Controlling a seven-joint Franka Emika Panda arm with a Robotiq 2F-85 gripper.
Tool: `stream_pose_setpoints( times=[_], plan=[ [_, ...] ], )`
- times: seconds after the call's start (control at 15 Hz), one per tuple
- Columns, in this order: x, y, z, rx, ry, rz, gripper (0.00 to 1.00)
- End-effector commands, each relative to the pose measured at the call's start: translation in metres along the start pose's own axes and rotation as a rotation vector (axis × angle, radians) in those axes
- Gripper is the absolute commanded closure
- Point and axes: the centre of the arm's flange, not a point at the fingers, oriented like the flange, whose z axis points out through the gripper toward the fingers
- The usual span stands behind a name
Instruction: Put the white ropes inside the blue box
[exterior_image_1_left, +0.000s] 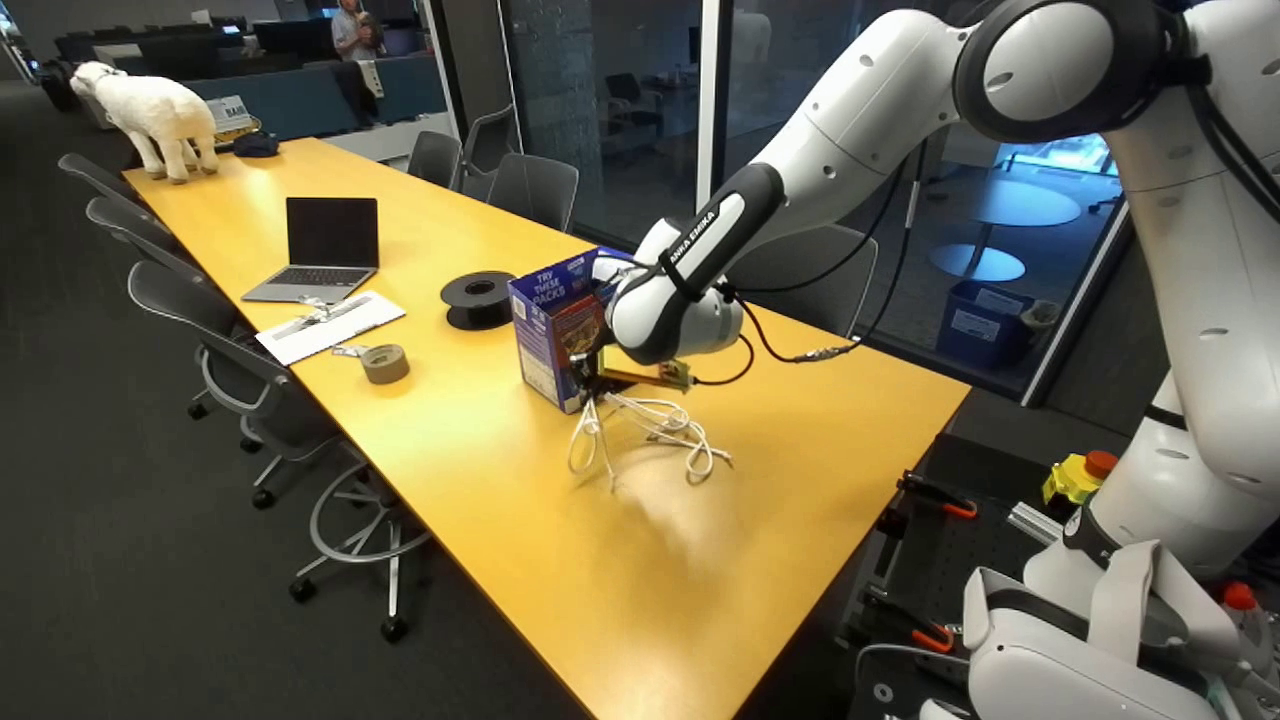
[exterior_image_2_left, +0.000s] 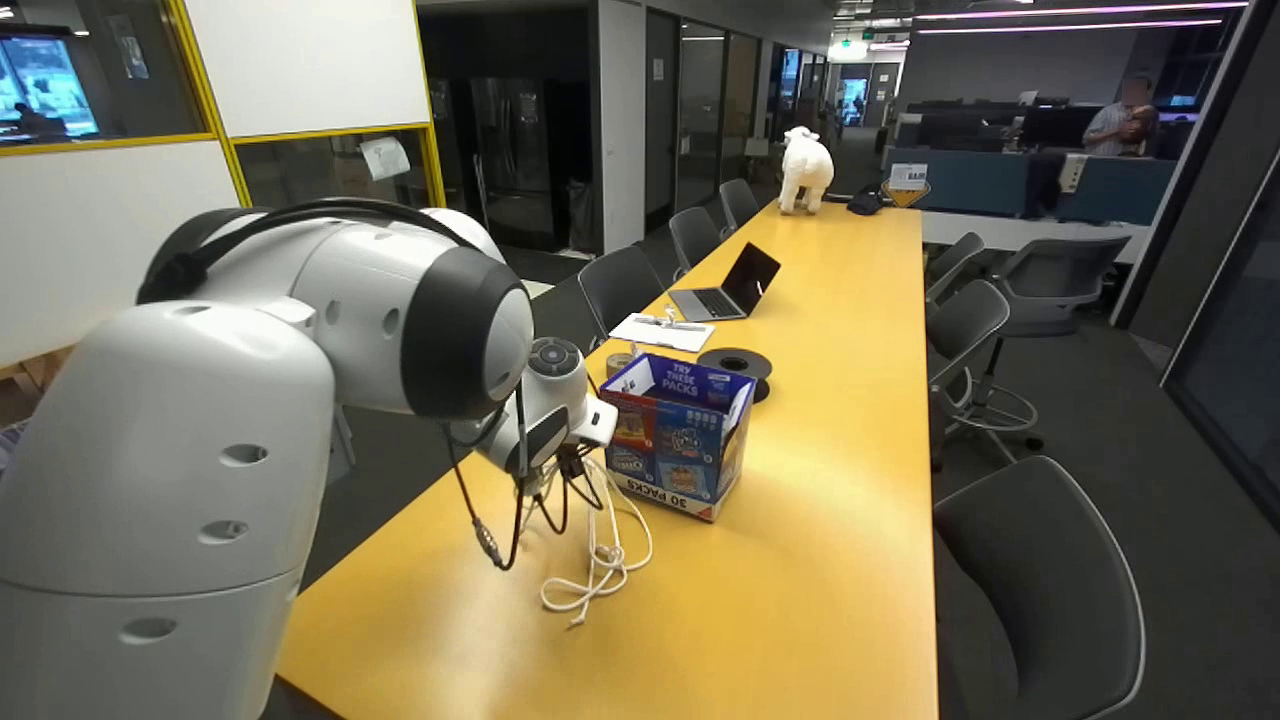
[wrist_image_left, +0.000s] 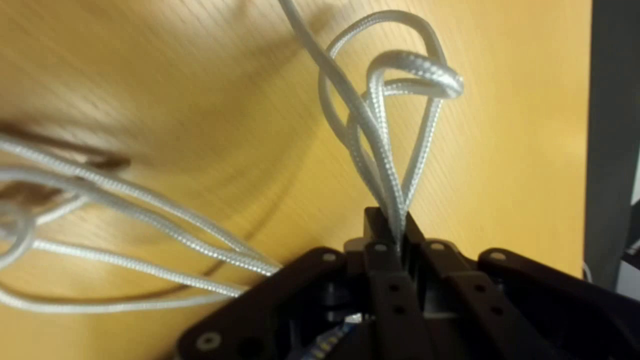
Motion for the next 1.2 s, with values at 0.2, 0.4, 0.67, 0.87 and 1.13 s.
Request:
stream_pose_setpoints(
  times=[0.2, 0.4, 0.67, 0.87, 1.13],
  plan=[
    [0.118, -0.068, -0.106, 0.028, 0.244, -0.096, 0.93],
    [0.16, -0.094, -0.17, -0.001, 0.359, -0.078, 0.92],
    [0.198, -0.144, -0.244, -0.061, 0.512, -0.011, 0.92],
    [0.206, -0.188, -0.282, -0.083, 0.587, 0.045, 0.92],
    [0.209, -0.239, -0.316, -0.145, 0.686, 0.109, 0.93]
  ],
)
